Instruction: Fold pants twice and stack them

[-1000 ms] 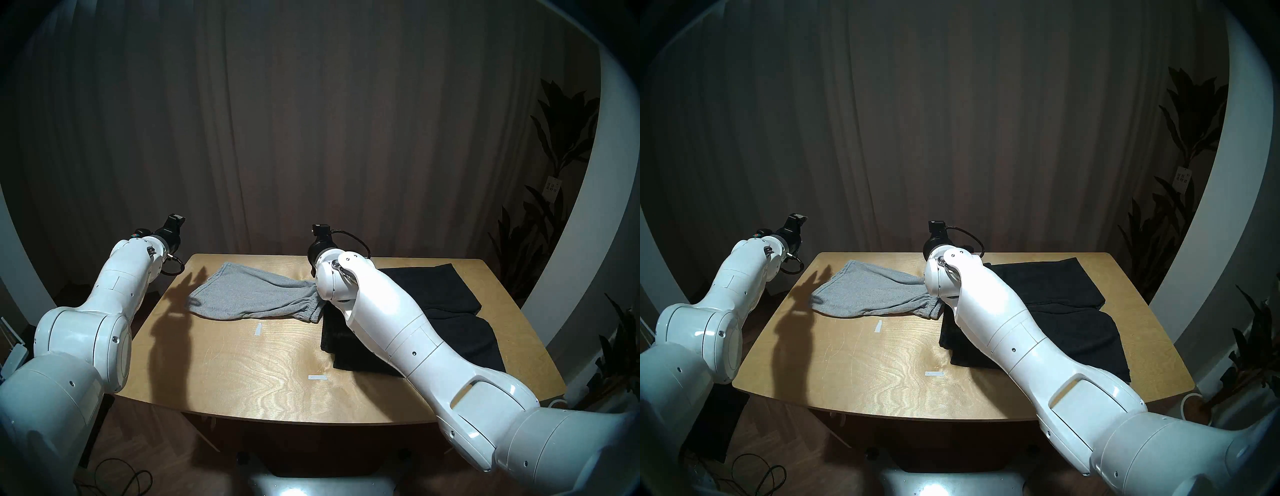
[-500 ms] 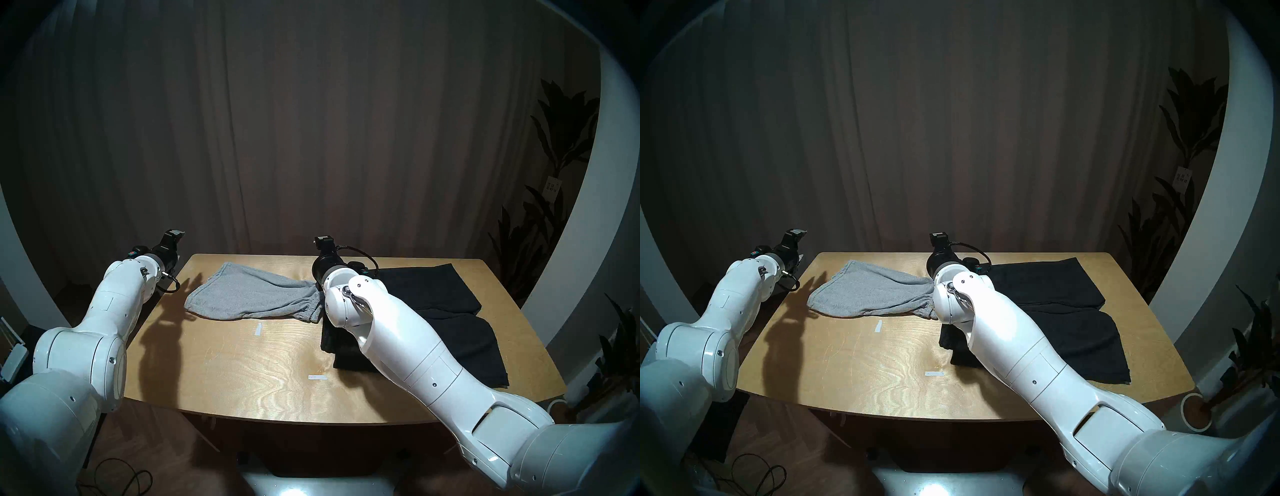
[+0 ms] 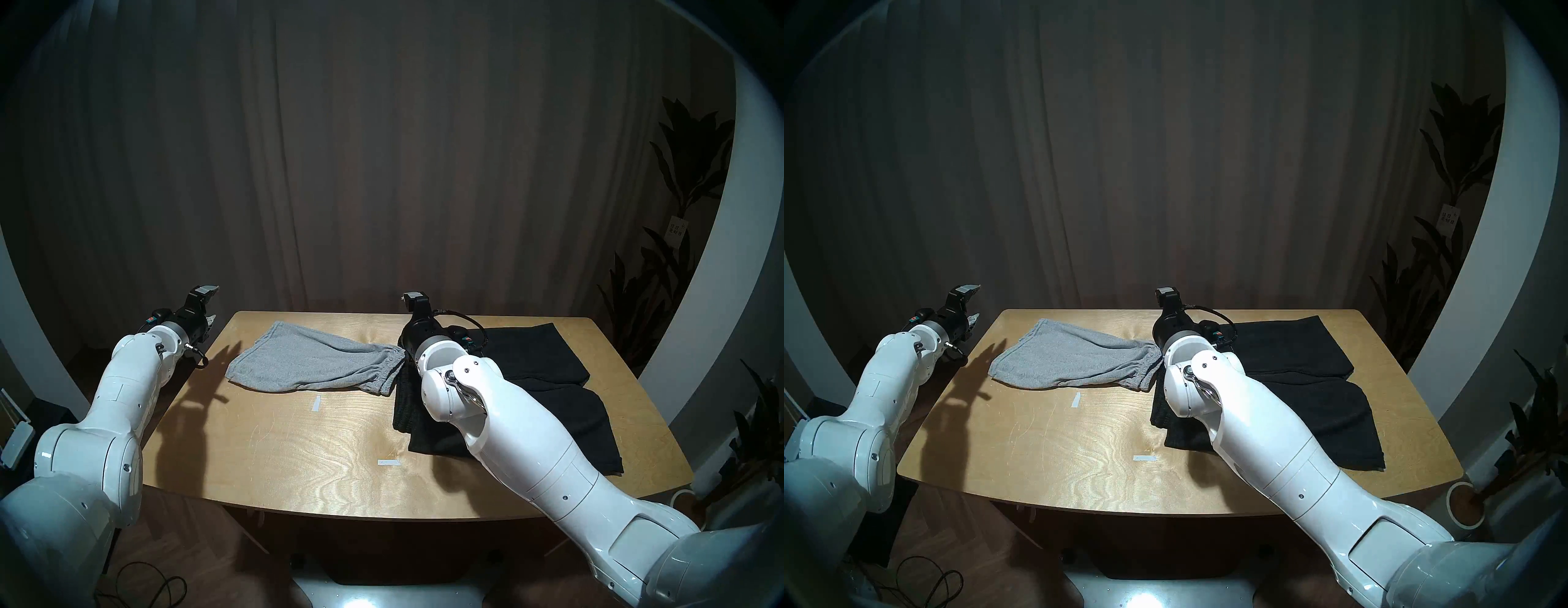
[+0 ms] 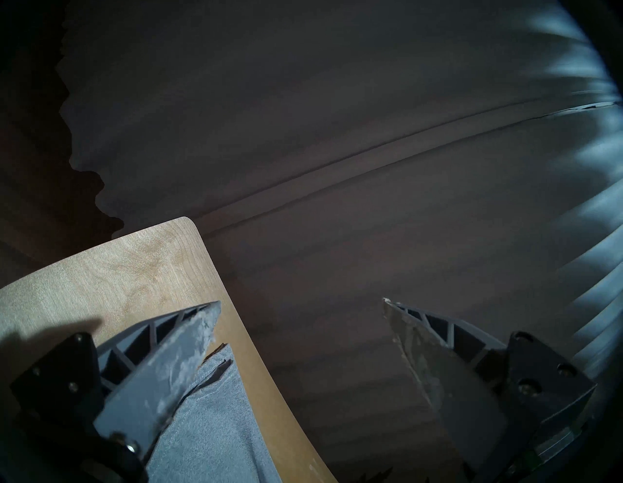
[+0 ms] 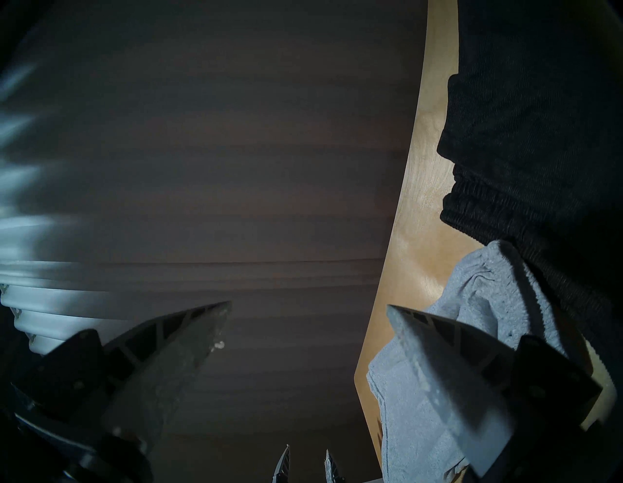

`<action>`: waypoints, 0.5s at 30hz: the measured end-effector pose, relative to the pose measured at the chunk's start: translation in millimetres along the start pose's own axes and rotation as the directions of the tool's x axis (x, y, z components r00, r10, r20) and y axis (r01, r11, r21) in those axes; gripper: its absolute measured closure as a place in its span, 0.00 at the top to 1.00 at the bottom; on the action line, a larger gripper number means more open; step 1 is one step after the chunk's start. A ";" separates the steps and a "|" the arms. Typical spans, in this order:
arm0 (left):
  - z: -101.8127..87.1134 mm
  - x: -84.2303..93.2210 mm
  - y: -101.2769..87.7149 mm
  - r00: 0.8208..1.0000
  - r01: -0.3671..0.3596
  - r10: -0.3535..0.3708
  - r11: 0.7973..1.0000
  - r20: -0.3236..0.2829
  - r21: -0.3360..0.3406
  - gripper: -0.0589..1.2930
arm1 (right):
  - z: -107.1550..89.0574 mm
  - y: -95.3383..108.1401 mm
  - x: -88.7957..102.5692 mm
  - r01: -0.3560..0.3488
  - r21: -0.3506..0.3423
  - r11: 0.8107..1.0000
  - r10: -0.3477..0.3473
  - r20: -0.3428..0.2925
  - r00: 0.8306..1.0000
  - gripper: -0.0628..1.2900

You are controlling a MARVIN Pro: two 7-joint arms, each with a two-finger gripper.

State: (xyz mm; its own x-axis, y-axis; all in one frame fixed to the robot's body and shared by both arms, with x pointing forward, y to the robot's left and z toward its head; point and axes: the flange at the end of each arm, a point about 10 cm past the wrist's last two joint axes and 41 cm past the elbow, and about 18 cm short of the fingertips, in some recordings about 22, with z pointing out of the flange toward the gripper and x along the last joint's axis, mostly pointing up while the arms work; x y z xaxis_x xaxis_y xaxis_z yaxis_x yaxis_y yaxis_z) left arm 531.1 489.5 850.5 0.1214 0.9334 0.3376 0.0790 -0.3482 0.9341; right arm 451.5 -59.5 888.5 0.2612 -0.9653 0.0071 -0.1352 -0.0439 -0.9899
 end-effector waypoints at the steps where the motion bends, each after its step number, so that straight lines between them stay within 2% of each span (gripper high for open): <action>1: -1.2 -0.6 -0.6 1.000 0.002 -0.002 1.000 0.005 -0.006 0.94 | -1.4 0.3 0.5 0.001 0.002 1.000 -0.001 0.000 1.000 0.93; 8: -13.6 -12.9 -6.4 0.997 0.030 -0.025 0.997 0.074 -0.074 0.94 | -16.4 4.6 3.9 0.013 0.017 1.000 -0.013 -0.001 1.000 0.93; 15: -25.7 -27.1 -4.5 0.988 0.060 -0.036 0.986 0.148 -0.158 0.94 | -30.0 9.1 7.8 0.016 0.026 1.000 -0.016 -0.007 1.000 0.93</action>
State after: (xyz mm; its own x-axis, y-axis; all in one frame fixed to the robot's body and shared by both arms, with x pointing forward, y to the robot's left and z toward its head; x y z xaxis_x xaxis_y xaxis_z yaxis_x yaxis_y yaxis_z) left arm 502.0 468.0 840.1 0.2637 0.9223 0.2825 -0.0708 -0.2736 0.9592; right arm 423.6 -75.1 883.8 0.2566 -0.9662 0.0239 -0.1057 -0.0527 -0.9930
